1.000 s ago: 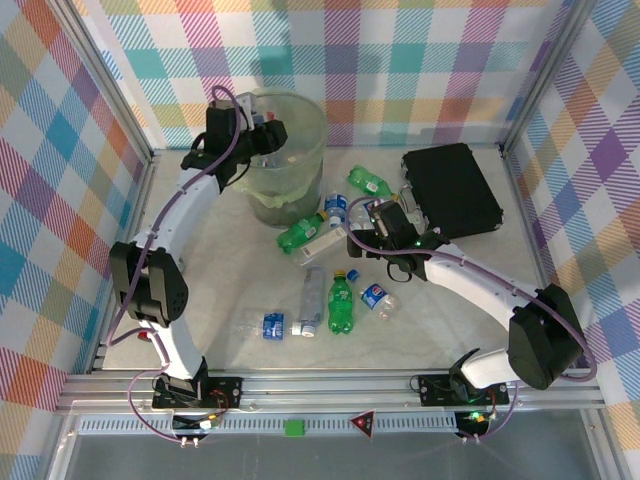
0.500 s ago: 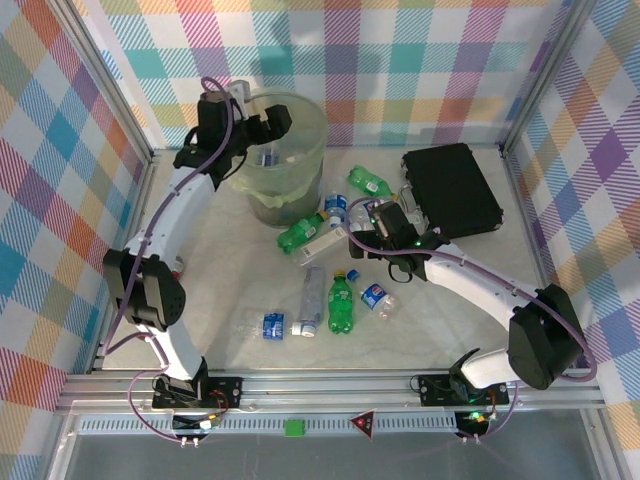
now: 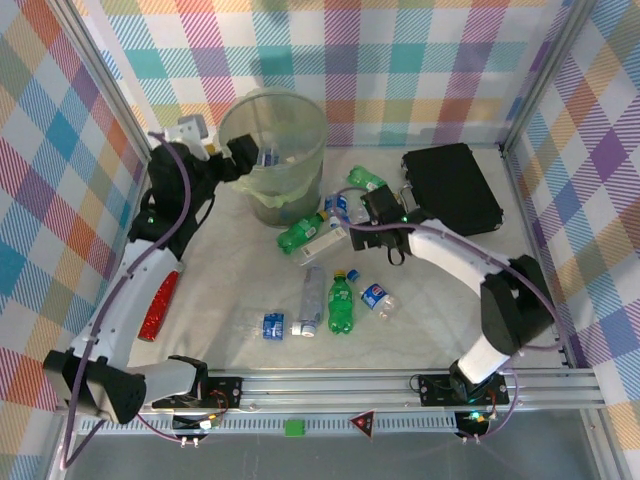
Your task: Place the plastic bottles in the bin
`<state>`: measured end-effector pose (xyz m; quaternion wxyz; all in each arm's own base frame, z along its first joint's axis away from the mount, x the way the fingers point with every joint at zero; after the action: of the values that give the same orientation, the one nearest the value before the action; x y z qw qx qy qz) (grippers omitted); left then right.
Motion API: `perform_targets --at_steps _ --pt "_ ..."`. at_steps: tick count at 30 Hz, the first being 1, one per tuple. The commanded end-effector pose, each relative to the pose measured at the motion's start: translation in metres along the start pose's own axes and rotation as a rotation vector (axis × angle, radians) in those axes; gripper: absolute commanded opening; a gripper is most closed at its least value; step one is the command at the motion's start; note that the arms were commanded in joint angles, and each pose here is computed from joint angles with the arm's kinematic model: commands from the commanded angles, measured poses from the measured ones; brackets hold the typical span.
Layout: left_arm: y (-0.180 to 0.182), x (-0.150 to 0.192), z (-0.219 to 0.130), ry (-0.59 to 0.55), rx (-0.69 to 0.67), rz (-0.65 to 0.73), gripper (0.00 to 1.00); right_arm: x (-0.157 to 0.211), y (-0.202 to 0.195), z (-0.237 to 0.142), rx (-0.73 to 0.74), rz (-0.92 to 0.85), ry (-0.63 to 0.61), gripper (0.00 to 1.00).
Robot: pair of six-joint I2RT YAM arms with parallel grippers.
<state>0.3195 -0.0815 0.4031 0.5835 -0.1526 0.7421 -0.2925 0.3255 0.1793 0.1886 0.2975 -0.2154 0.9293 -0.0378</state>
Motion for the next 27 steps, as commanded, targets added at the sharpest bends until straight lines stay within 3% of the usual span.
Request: perform_targets --at_steps 1,7,13,19,27 --pt "0.028 0.019 -0.006 -0.028 -0.104 -0.047 1.00 -0.009 -0.012 0.008 0.071 -0.031 0.082 0.99" --pt "0.067 0.075 -0.010 0.079 -0.160 -0.201 1.00 -0.039 -0.028 0.030 0.110 0.036 0.079 0.99" --pt "0.090 0.114 -0.010 0.200 -0.212 -0.267 1.00 -0.051 -0.047 0.058 -0.031 0.047 0.084 0.99" --pt "0.103 0.140 -0.008 0.221 -0.218 -0.327 1.00 -0.044 -0.063 0.075 -0.160 0.129 0.099 0.99" --pt "0.094 0.157 0.020 0.313 -0.188 -0.343 1.00 -0.034 -0.061 0.070 -0.182 0.124 0.121 0.99"
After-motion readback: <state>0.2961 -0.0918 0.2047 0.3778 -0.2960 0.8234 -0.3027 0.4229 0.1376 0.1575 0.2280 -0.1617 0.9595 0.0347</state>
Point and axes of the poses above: each hand's point on the last joint's axis, 136 mm out from that joint toward the fingers, its own z axis out along the fingers, its own y axis along the line the jaws close on, x = y × z, the point moved 8 cm from there along -z, back along the fingers, and after that the axes turned 12 degrees about -z, right-handed, at the moved point
